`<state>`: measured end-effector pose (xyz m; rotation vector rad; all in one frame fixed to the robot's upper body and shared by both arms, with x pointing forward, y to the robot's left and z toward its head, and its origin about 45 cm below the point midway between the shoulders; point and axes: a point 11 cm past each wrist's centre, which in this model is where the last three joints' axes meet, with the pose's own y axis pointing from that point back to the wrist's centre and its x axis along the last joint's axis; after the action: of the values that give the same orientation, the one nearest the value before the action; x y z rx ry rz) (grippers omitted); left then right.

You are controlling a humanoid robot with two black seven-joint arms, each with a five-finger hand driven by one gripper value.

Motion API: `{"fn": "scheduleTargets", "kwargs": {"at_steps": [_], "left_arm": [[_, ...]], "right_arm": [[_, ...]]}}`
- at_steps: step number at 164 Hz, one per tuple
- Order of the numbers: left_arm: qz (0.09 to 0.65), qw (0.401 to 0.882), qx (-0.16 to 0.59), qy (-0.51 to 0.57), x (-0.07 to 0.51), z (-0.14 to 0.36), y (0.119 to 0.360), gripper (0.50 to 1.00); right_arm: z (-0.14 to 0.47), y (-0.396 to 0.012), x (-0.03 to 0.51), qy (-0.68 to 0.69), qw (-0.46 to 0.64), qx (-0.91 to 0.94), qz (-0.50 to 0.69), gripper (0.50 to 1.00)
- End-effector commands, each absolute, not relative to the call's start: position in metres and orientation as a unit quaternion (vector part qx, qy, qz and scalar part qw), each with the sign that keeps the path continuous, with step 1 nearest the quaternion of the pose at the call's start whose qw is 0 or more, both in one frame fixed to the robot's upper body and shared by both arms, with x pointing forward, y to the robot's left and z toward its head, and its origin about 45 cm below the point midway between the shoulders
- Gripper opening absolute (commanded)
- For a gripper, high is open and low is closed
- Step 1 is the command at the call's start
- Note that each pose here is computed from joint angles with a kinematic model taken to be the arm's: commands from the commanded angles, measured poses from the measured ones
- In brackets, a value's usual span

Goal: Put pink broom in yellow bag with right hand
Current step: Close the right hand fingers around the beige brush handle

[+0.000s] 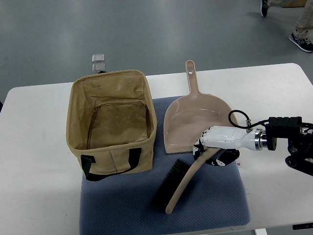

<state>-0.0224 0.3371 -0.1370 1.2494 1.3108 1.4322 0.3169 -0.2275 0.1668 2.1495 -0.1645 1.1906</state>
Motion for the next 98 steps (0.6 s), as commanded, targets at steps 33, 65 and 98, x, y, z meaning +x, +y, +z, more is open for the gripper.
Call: {"fn": "scheduleTargets", "kwargs": {"at_steps": [33, 65, 98], "left_arm": [[0.567, 0.404, 0.495, 0.519, -0.022, -0.137, 0.337, 1.000], [0.567, 0.404, 0.495, 0.519, -0.022, -0.137, 0.337, 1.000], [0.567, 0.405, 0.495, 0.519, -0.022, -0.137, 0.337, 1.000]], "right_arm": [[0.169, -0.228, 0.318, -0.067, 0.331, 0.823, 0.456, 0.541], [0.172, -0.228, 0.320, -0.073, 0.327, 0.824, 0.456, 0.519], [0.183, -0.234, 0.327, -0.089, 0.320, 0.821, 0.464, 0.515]]}}
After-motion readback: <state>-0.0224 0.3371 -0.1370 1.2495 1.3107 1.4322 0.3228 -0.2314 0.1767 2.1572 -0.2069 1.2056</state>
